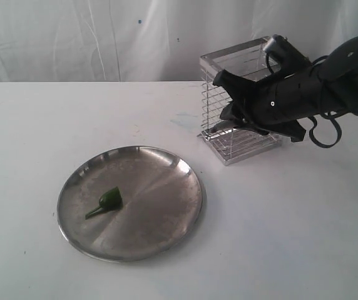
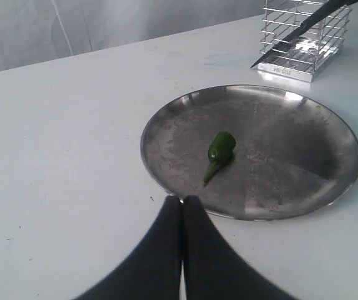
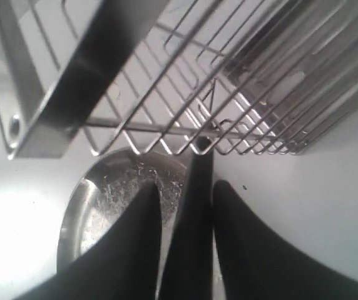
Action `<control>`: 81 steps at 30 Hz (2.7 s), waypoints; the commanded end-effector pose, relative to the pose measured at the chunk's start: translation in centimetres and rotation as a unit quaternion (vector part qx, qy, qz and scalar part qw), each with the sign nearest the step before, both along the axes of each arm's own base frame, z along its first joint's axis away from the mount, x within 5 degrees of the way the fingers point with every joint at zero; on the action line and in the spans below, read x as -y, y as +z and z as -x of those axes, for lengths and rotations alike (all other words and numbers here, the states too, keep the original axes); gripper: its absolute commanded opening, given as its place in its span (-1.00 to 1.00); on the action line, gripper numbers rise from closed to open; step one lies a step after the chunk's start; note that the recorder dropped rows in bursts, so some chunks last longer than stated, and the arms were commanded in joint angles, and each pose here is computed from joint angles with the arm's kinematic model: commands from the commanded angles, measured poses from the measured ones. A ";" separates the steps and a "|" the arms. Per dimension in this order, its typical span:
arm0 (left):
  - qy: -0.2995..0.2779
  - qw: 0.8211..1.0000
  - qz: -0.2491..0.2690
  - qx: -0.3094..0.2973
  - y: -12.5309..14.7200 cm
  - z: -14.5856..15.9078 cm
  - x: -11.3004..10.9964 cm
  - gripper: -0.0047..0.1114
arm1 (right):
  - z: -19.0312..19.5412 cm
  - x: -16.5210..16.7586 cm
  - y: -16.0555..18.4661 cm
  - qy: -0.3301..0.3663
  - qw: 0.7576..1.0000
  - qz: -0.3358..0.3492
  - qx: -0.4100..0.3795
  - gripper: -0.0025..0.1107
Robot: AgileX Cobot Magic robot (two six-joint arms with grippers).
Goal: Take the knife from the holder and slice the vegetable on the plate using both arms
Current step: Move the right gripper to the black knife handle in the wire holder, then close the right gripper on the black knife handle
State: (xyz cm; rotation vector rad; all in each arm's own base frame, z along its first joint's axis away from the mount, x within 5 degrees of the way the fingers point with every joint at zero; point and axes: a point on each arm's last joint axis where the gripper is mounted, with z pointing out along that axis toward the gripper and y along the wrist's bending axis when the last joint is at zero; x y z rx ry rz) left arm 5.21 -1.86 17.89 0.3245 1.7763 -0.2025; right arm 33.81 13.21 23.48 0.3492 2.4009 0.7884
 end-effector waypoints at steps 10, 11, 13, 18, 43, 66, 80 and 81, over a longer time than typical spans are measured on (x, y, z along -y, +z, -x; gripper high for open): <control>-0.001 1.000 0.006 0.000 -0.1 0.0 0.0 -0.92 | -0.4 -0.2 1.6 0.060 0.997 0.046 0.025 -0.58; -0.001 1.000 0.006 0.000 -0.1 0.0 0.0 -0.92 | -0.4 -0.3 1.8 0.068 0.996 0.052 0.027 -0.58; -0.001 1.000 0.006 0.000 -0.1 0.0 0.0 -0.92 | -0.6 -0.3 2.2 0.085 0.993 0.071 0.035 -0.58; -0.001 1.000 0.006 0.000 -0.1 0.0 0.0 -0.92 | -0.9 -0.1 3.1 0.118 0.984 0.124 0.059 -0.58; -0.001 1.000 0.006 0.000 -0.1 0.0 0.0 -0.92 | 1.5 1.7 6.0 0.179 0.970 0.162 0.011 -0.20; -0.001 1.000 0.006 0.000 -0.1 0.0 0.0 -0.92 | -0.7 0.7 1.6 0.166 0.978 0.123 0.005 -0.19; -0.001 1.000 0.006 0.000 -0.1 0.0 0.0 -0.92 | -1.6 0.6 0.8 0.169 0.976 0.137 0.021 -0.24; -0.001 1.000 0.006 0.000 -0.1 0.0 0.0 -0.92 | -1.6 0.6 0.8 0.170 0.976 0.137 0.022 -0.28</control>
